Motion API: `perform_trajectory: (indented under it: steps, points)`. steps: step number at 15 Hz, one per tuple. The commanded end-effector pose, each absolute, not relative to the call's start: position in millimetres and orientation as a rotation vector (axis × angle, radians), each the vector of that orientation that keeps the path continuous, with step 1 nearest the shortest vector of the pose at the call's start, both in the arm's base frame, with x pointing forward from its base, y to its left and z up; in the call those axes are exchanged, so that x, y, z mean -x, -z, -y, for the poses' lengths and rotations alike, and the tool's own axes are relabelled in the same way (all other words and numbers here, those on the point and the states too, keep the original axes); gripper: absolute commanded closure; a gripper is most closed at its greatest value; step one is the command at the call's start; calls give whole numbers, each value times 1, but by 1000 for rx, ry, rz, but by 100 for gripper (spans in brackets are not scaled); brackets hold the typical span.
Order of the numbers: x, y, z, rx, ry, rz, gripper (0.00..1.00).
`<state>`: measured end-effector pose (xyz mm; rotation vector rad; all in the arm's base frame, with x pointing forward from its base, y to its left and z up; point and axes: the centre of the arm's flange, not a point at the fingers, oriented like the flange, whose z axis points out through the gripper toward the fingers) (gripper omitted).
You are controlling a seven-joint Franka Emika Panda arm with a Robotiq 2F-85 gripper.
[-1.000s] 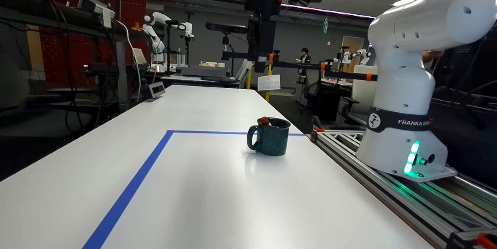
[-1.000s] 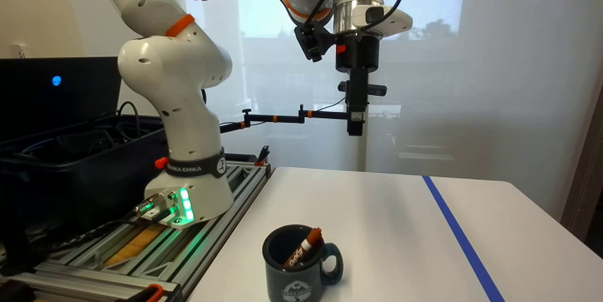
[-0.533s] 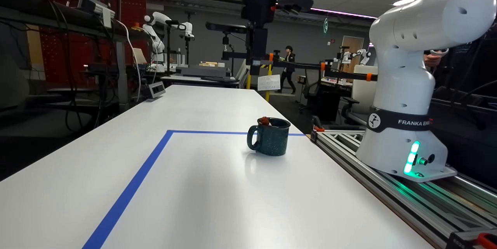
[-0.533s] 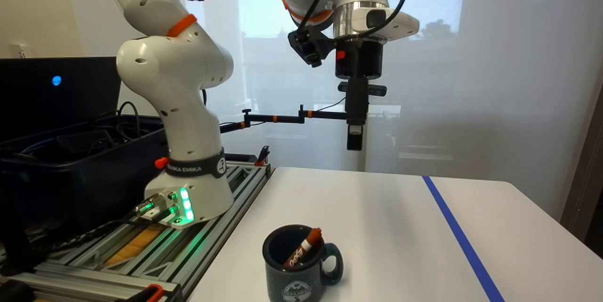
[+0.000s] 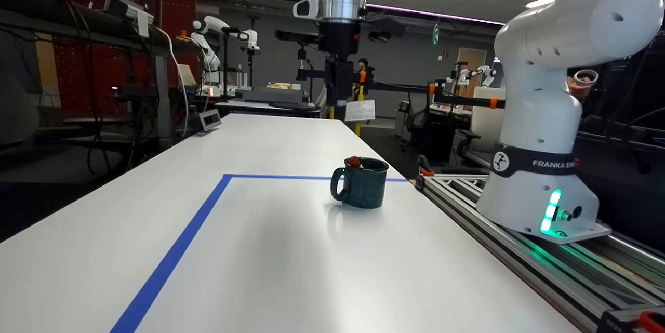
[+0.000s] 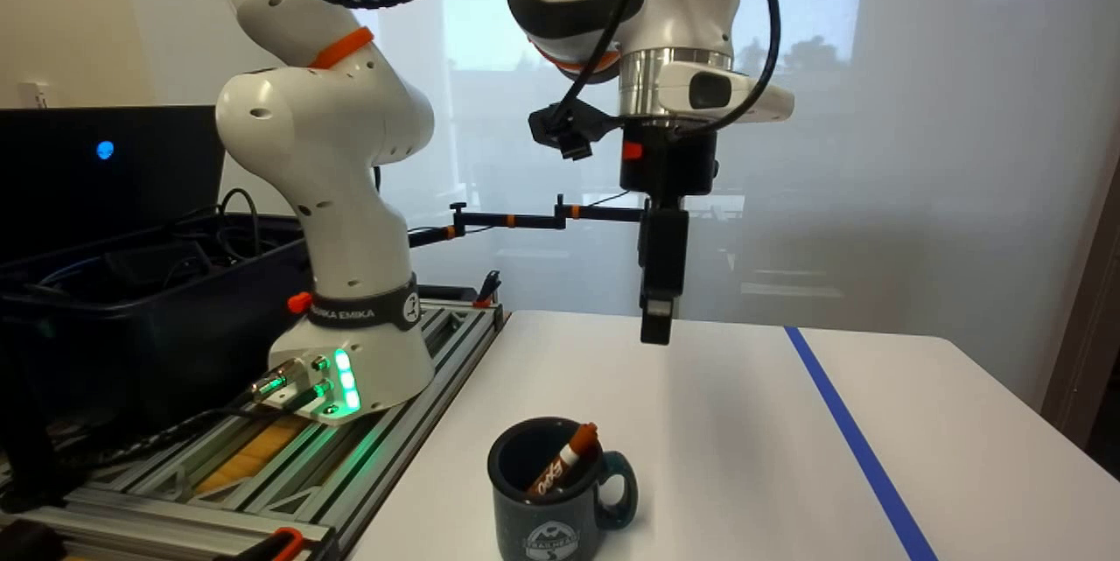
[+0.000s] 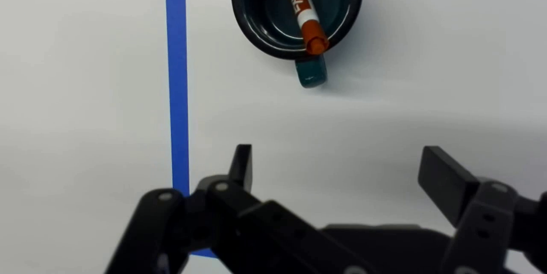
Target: Take the marker out of the mug and put it on the table.
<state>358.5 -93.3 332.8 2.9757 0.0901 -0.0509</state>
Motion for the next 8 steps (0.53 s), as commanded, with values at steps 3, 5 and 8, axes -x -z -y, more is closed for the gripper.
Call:
perform_trajectory:
  steps: [3, 5, 8]
  points:
    - [-335, -294, 106, -3017, 116, -144, 0]
    - [-332, -285, 109, -3024, 161, -146, 0]
    - [-330, -274, 110, -3024, 236, -149, 0]
